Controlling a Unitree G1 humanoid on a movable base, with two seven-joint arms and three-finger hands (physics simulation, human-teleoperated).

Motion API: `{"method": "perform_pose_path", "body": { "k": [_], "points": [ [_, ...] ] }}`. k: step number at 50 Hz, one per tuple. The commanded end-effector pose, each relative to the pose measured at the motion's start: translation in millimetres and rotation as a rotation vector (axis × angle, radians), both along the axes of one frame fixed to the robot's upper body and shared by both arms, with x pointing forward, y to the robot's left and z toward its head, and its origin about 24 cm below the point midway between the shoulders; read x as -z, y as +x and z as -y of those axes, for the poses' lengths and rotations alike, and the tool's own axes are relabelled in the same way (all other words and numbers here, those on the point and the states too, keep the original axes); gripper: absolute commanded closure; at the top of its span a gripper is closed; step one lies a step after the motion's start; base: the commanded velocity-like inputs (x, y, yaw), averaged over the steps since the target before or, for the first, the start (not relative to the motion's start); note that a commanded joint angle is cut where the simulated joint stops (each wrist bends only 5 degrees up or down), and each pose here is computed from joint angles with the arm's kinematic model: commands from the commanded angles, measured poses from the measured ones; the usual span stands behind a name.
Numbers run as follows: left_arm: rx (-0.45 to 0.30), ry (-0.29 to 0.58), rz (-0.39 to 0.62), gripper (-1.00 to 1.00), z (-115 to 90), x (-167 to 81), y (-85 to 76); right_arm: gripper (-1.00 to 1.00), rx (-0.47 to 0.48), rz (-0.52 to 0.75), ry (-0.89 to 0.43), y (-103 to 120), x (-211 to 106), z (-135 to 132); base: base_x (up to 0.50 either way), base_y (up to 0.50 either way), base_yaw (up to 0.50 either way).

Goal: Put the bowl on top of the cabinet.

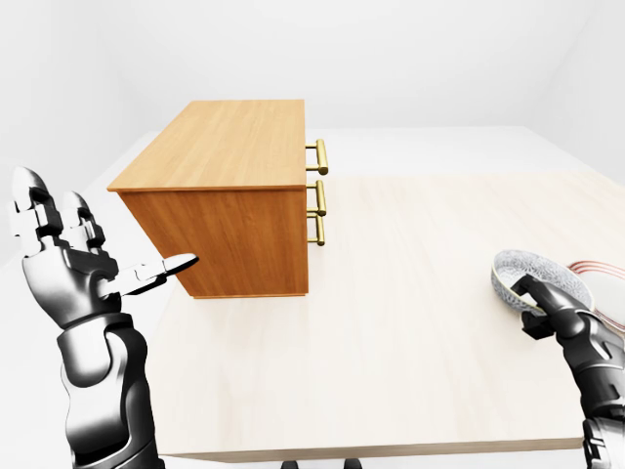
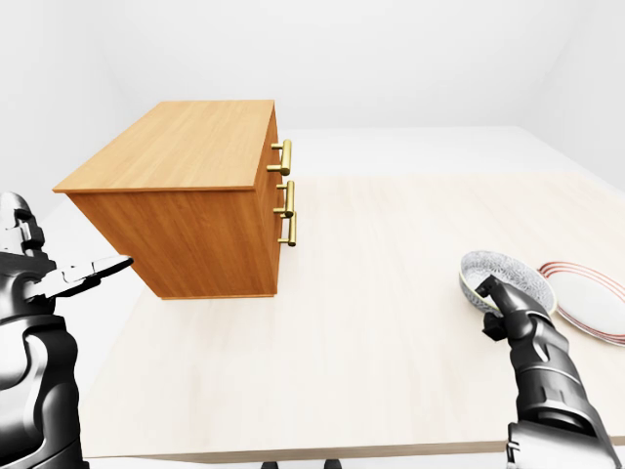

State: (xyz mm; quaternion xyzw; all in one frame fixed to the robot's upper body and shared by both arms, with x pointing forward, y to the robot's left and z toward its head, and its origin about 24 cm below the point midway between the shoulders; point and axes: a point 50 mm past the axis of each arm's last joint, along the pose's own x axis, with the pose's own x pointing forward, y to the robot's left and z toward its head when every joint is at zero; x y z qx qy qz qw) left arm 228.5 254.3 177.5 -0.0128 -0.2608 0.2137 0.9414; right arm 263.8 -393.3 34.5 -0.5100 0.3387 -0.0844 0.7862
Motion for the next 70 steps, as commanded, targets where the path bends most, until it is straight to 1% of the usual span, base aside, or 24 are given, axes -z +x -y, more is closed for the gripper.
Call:
{"method": "perform_pose_path", "body": {
  "k": [1,4,5,6,7,8,11,12,16,19,21,24,25,26,31,32,39,44,49,50,53,58,62,70],
  "points": [
    [0.015,-0.005,-0.031,-1.00,6.2,7.2,3.7,1.00,-0.071,0.008,-0.019,29.4,-42.0,-6.9,0.00,0.00,0.00],
    [0.015,-0.005,-0.032,-1.00,6.1,7.3,3.8,1.00,-0.095,0.044,-0.072,49.8,-87.2,-10.4,0.00,0.00,0.00],
    [0.015,-0.004,-0.029,-1.00,6.0,6.6,3.3,1.00,-0.128,0.074,-0.116,65.2,-124.0,-16.2,0.00,0.00,0.00],
    [0.015,-0.004,-0.028,-1.00,6.0,6.6,3.3,1.00,-0.125,0.075,-0.118,66.1,-125.9,-16.2,0.00,0.00,0.00],
    [0.015,-0.004,-0.028,-1.00,6.1,6.4,3.2,1.00,-0.140,0.090,-0.146,73.8,-145.6,-20.0,0.00,0.00,0.00],
    [0.015,-0.004,-0.030,-1.00,6.3,7.0,3.6,1.00,-0.162,0.097,-0.204,87.9,-184.0,-29.3,0.00,0.00,0.00],
    [0.019,0.000,-0.033,-1.00,8.1,7.6,3.3,1.00,-0.183,0.122,-0.292,103.3,-238.1,-43.2,0.00,0.00,0.00],
    [0.017,0.001,-0.025,-1.00,7.0,5.8,2.7,1.00,-0.202,0.143,-0.355,109.4,-277.8,-59.4,0.00,0.00,0.00],
    [0.013,-0.002,-0.020,-1.00,6.0,4.8,2.3,1.00,-0.229,0.195,-0.428,110.8,-342.9,-94.1,0.00,0.00,0.00],
    [0.014,-0.002,-0.023,-1.00,6.4,5.5,2.7,1.00,-0.258,0.236,-0.478,109.6,-372.2,-118.1,0.00,0.00,0.00],
    [0.014,-0.002,-0.022,-1.00,6.4,5.1,2.8,1.00,-0.301,0.283,-0.505,109.4,-392.4,-143.4,0.00,0.00,0.00],
    [0.015,-0.002,-0.021,-1.00,6.7,4.9,3.0,1.00,-0.354,0.311,-0.522,113.5,-399.5,-168.9,0.00,0.00,0.00],
    [0.017,-0.005,-0.033,-1.00,7.3,7.8,4.2,1.00,-0.389,0.313,-0.516,118.5,-396.9,-185.2,0.00,0.00,0.00],
    [0.019,-0.005,-0.030,-1.00,7.5,7.2,3.9,1.00,-0.406,0.313,-0.547,121.1,-395.4,-193.2,0.00,0.00,0.00],
    [0.016,-0.008,-0.026,-1.00,5.7,6.1,4.4,1.00,-0.504,0.333,-0.537,132.0,-383.8,-235.0,0.00,0.00,0.00],
    [0.016,-0.008,-0.019,-1.00,5.5,4.8,3.6,1.00,-0.548,0.346,-0.545,135.0,-379.1,-253.9,0.00,0.00,0.00],
    [0.018,-0.013,-0.019,-1.00,5.8,5.0,3.6,1.00,-0.641,0.411,-0.572,132.6,-381.5,-299.7,0.00,0.00,0.00],
    [0.022,-0.015,-0.024,-1.00,6.9,6.4,3.8,1.00,-0.677,0.426,-0.559,130.6,-382.4,-313.2,0.00,0.00,0.00],
    [0.025,-0.019,-0.030,-1.00,6.8,7.8,4.7,1.00,-0.757,0.458,-0.519,129.2,-374.9,-340.7,0.00,0.00,0.00],
    [0.025,-0.019,-0.018,-1.00,6.0,5.5,3.1,1.00,-0.763,0.496,-0.556,127.9,-375.6,-347.8,0.00,0.00,0.00],
    [0.019,-0.024,-0.016,-1.00,3.9,5.2,3.1,1.00,-0.797,0.508,-0.551,127.3,-369.7,-360.6,0.00,0.00,0.00],
    [0.025,-0.025,-0.024,-1.00,5.9,6.9,4.1,1.00,-0.819,0.519,-0.536,126.0,-368.0,-367.9,0.00,0.00,0.00],
    [0.026,-0.026,-0.023,-1.00,6.0,6.9,3.8,1.00,-0.849,0.614,-0.483,121.6,-375.2,-375.5,0.00,0.00,0.00],
    [0.029,-0.025,-0.027,-1.00,7.2,7.6,4.6,1.00,-0.925,0.658,-0.423,116.5,-373.4,-393.0,0.00,0.00,0.00]
  ]
}}
